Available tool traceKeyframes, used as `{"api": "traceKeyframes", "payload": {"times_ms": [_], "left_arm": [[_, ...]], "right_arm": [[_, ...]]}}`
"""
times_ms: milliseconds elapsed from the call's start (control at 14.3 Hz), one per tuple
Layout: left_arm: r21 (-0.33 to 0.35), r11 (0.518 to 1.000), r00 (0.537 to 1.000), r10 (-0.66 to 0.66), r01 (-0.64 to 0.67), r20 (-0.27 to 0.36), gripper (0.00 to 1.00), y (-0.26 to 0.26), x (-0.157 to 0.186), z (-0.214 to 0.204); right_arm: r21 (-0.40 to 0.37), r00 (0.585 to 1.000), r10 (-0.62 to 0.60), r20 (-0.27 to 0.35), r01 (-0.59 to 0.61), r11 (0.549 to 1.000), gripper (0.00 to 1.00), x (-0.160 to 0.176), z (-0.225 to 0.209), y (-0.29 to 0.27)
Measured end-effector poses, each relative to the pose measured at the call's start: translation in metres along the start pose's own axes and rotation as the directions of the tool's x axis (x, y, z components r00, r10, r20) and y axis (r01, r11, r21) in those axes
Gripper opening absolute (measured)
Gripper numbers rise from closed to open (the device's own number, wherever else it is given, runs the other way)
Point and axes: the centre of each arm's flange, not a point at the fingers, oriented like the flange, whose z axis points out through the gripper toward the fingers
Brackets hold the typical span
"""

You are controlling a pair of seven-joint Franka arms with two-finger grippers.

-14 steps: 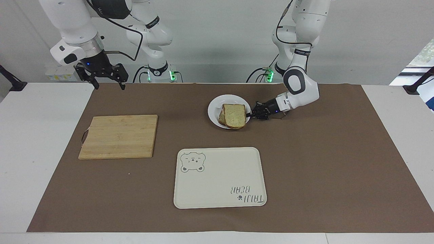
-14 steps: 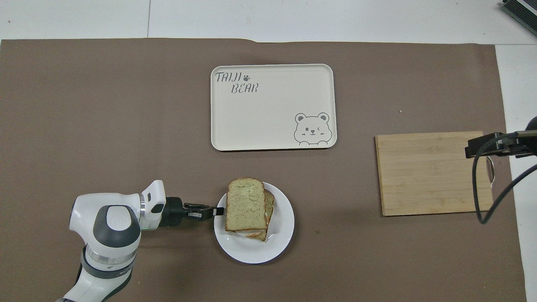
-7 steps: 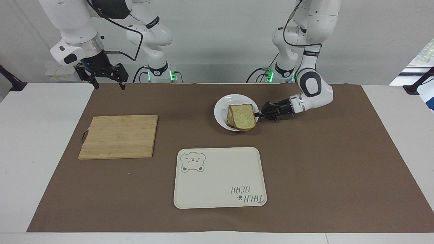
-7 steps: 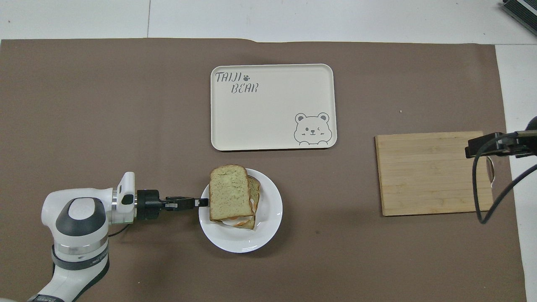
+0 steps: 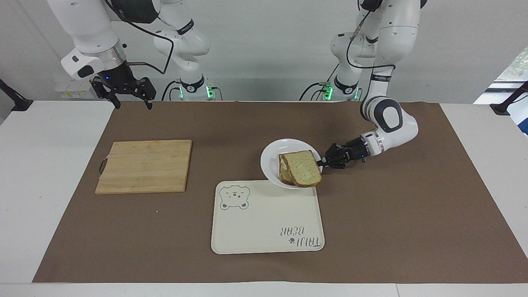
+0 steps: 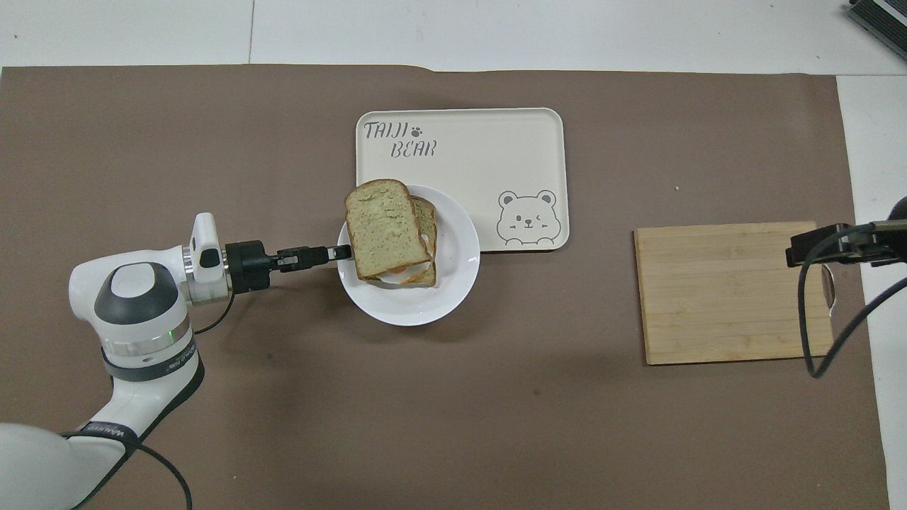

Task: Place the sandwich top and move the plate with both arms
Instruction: 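Slide the plate with the left gripper onto the bear tray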

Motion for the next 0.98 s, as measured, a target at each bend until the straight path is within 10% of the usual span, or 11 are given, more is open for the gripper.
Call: {"api": "traceKeyframes", "payload": {"times_ms": [489,978], "left_arm": [[0.01,0.992,0.987,-0.127,0.128,-0.099,0.05,0.031,0.089,0.082],[0.074,0.991,0.993,-0.106,0.109,-0.044,0.05,0.014,0.093,0.105]], "right_arm": [[0.0,1.0,0.0,0.0,0.0,1.0,1.0,0.0,0.0,0.0],[0.0,1.0,0.0,0.0,0.0,1.0,1.0,0.0,0.0,0.0]]}}
